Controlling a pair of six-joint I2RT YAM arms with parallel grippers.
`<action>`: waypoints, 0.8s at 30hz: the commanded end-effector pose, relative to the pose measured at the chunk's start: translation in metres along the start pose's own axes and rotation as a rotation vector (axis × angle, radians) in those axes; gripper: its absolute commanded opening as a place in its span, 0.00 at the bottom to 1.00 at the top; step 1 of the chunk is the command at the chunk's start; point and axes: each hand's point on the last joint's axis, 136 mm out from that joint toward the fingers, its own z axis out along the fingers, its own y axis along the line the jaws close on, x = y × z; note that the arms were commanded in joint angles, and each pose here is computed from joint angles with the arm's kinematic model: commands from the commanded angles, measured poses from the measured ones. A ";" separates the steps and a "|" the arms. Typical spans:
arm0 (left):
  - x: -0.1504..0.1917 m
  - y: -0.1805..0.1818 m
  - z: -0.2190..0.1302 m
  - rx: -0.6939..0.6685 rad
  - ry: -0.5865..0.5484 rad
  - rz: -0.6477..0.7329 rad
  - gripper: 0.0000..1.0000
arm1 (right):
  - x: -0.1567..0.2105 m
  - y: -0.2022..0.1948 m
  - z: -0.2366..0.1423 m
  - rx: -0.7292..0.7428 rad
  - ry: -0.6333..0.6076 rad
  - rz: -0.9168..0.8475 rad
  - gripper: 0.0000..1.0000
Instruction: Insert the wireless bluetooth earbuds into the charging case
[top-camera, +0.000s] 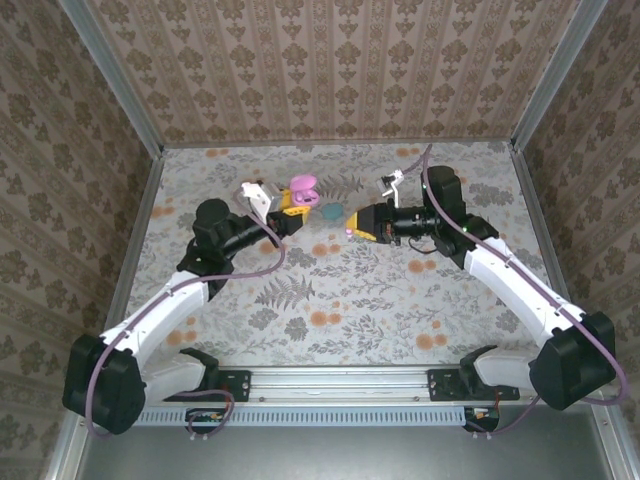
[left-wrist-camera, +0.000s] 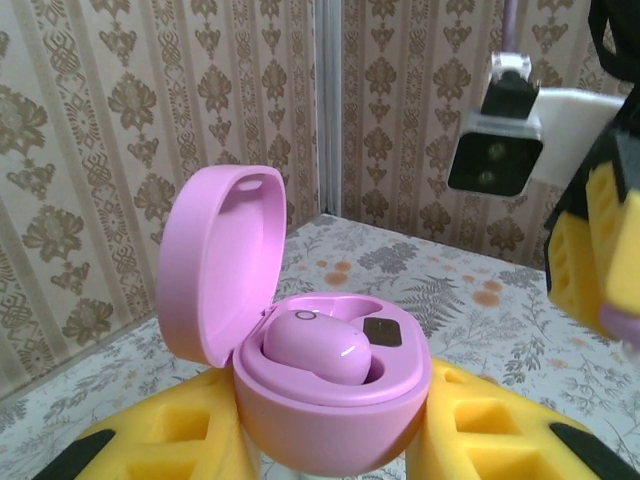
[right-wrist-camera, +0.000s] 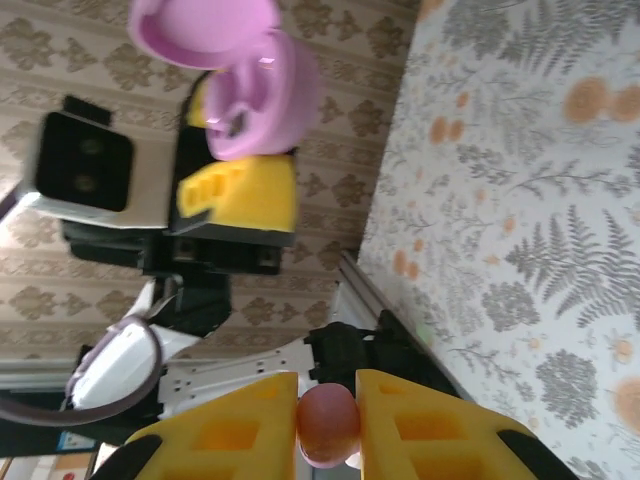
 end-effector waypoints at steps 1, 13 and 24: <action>-0.009 -0.016 0.003 0.094 -0.021 0.040 0.33 | -0.010 0.044 -0.007 -0.102 0.010 -0.076 0.23; -0.005 -0.031 0.007 0.178 -0.006 0.074 0.32 | -0.037 0.050 0.011 -0.033 -0.041 -0.145 0.23; -0.009 -0.035 0.008 0.200 -0.013 0.070 0.33 | -0.047 0.033 0.030 0.046 -0.045 -0.180 0.22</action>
